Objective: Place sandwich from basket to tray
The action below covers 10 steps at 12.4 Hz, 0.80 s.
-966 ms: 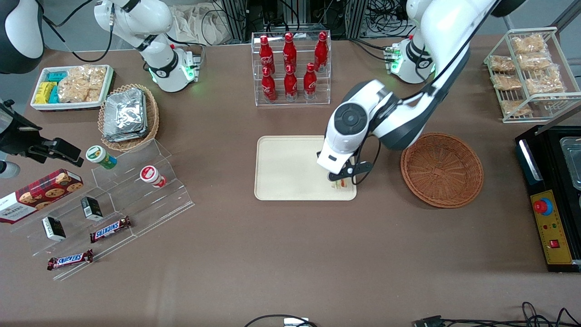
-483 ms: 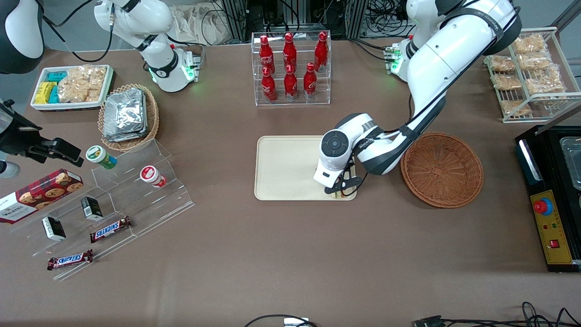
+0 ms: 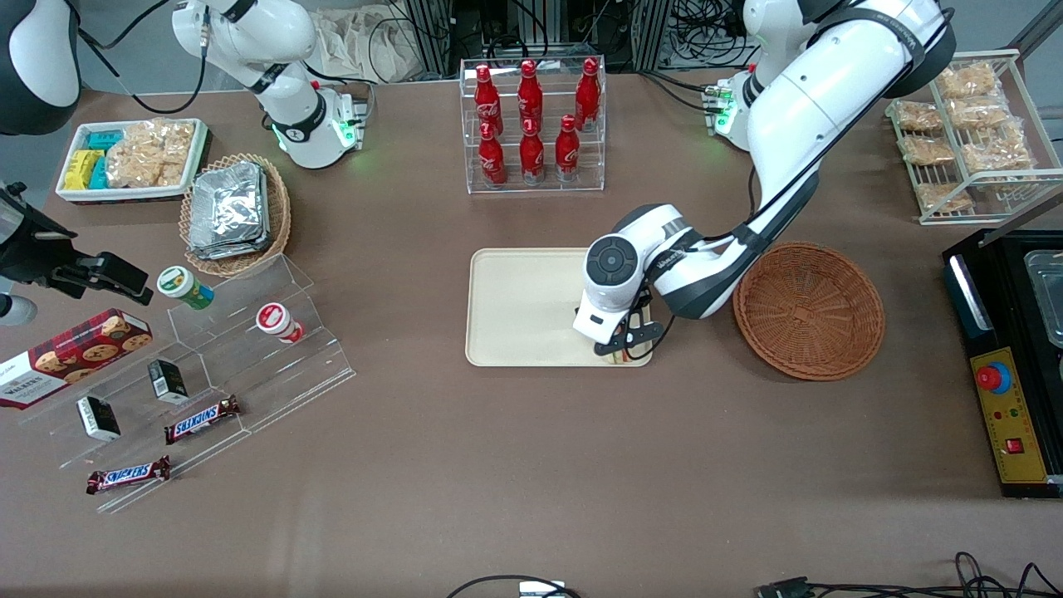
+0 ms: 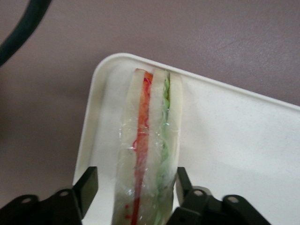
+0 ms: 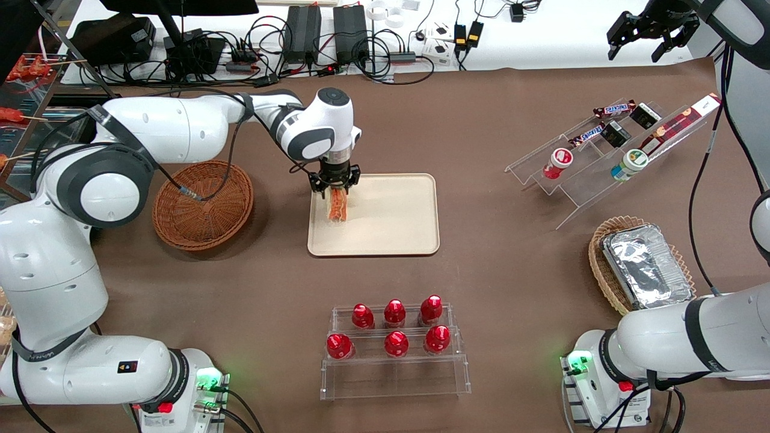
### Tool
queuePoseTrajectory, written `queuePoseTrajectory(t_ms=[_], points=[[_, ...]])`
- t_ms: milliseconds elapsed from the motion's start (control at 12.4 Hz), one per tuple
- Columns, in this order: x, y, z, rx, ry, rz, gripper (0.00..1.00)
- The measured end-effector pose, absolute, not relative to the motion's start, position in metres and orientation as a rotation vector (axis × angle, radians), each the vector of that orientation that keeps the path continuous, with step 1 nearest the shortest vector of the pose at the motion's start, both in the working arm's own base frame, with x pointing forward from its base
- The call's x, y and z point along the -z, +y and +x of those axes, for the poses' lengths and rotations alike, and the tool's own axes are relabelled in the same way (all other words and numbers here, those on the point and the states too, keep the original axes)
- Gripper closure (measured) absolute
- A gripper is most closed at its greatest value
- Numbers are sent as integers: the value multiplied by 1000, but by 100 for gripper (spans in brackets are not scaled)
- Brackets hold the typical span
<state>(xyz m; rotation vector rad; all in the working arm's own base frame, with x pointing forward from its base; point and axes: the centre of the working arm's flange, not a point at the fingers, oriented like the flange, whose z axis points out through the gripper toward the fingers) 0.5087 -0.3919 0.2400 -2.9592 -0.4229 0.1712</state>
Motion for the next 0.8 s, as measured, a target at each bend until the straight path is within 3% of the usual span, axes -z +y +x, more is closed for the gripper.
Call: queuePoseTrajectory(t_ms=[161, 483, 805], points=[[-294, -382, 516, -181, -468, -2945, 0], [-440, -291, 539, -211, -453, -2953, 0], [-521, -140, 562, -153, -382, -2975, 0]])
